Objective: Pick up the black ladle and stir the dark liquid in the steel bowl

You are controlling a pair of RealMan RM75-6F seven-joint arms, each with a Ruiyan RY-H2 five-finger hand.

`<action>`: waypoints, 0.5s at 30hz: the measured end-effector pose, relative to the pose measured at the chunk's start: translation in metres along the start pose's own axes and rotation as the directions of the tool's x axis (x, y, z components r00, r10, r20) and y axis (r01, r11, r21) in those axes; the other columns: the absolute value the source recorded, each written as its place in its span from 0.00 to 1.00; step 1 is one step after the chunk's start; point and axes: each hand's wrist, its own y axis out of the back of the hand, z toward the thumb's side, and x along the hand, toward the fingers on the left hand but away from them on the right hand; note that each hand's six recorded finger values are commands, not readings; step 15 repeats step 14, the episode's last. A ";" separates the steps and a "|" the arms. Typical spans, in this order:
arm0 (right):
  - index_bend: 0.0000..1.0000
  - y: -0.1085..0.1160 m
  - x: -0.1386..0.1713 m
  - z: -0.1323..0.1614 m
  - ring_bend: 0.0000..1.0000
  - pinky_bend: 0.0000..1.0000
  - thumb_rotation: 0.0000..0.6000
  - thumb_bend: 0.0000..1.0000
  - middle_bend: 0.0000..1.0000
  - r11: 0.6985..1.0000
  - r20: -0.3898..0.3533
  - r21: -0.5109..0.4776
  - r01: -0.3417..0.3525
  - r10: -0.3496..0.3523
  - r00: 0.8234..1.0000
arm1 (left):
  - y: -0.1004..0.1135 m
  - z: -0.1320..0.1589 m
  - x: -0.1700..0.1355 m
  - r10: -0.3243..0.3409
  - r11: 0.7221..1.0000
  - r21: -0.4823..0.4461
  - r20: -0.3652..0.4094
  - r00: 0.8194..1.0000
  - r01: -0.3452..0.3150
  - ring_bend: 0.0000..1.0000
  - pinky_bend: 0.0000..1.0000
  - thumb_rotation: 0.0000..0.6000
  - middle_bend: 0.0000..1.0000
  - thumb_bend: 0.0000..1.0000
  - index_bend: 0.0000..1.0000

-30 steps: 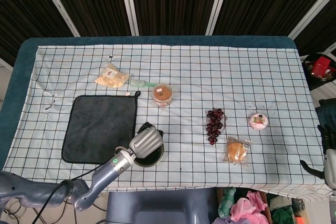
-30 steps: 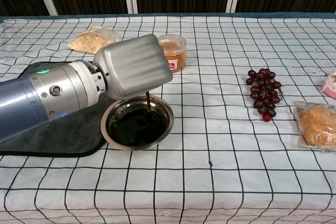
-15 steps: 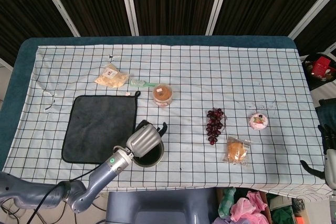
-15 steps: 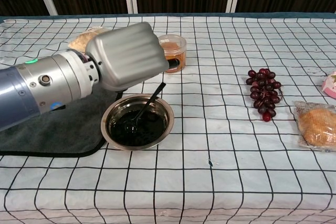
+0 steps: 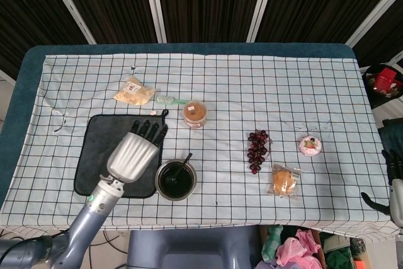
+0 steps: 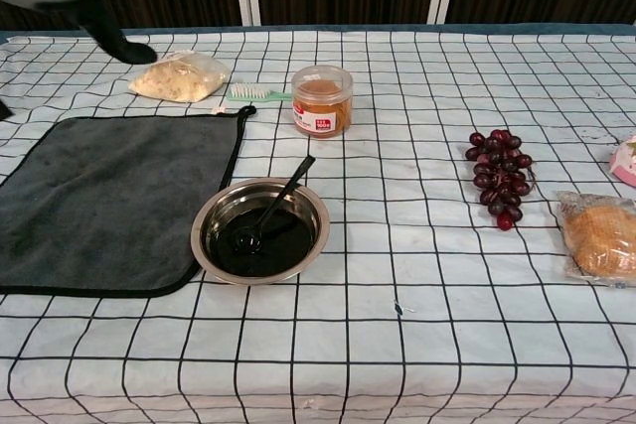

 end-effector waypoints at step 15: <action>0.03 -0.003 0.000 0.010 0.06 0.22 1.00 0.12 0.01 0.999 -0.063 0.036 -0.008 0.010 0.998 | -0.058 -0.117 -0.127 -0.291 0.814 -0.560 -0.166 0.942 0.152 0.00 0.11 1.00 0.07 0.10 0.14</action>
